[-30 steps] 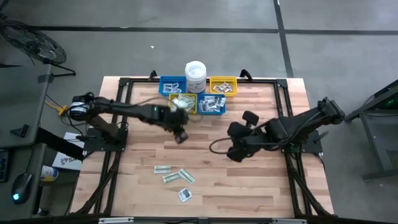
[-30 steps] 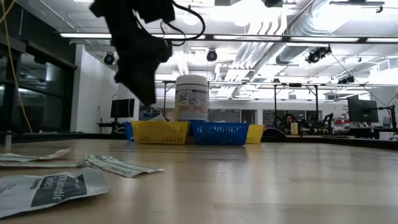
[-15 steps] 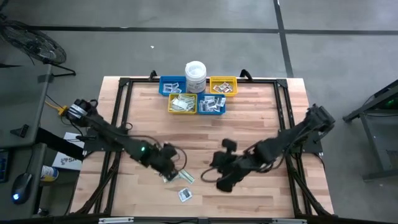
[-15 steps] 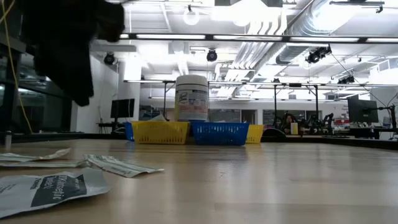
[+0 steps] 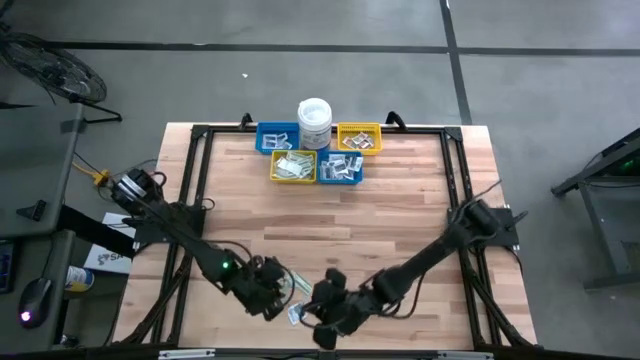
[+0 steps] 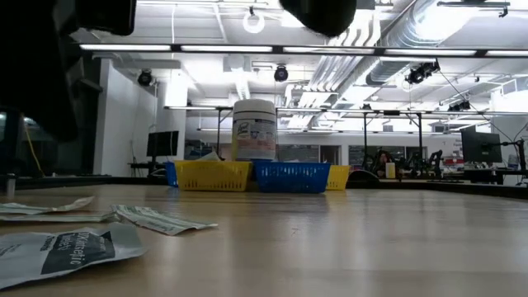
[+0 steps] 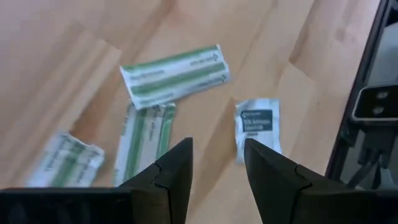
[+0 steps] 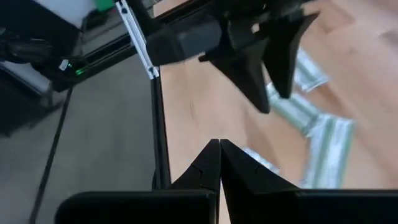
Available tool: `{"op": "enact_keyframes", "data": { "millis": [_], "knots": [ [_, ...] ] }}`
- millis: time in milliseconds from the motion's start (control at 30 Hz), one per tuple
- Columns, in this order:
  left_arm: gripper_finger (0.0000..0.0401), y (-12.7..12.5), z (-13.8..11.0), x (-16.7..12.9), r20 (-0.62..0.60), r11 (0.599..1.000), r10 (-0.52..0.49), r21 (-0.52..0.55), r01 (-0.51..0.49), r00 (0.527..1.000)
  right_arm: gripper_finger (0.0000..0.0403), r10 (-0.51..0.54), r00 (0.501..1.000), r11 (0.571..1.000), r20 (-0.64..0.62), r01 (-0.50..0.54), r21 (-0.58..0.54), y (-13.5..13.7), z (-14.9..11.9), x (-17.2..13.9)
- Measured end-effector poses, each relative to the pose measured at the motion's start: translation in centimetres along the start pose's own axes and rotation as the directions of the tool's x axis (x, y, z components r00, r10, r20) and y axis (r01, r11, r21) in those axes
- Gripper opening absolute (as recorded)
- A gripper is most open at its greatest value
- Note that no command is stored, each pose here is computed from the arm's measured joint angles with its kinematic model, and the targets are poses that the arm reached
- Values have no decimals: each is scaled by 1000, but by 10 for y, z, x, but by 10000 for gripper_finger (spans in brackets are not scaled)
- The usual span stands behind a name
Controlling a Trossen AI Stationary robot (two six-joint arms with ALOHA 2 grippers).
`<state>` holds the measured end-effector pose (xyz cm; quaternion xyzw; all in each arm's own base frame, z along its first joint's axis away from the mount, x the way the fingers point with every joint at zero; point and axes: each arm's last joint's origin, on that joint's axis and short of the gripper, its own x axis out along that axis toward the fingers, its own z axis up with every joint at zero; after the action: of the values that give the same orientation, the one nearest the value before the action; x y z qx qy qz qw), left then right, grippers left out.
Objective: Pick & Place First Aid Supplies
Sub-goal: Put the black towelette pack into the right blue bin
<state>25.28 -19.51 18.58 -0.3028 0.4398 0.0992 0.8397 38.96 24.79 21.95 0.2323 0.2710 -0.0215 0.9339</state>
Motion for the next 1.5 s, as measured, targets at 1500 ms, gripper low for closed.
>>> {"op": "enact_keyframes", "data": {
  "millis": [1500],
  "knots": [
    [145,-8,-26,32,-62,998,-38,51,41,997,0,-74,993,995,-95,80,67,-28,-87,76]
  ]
}}
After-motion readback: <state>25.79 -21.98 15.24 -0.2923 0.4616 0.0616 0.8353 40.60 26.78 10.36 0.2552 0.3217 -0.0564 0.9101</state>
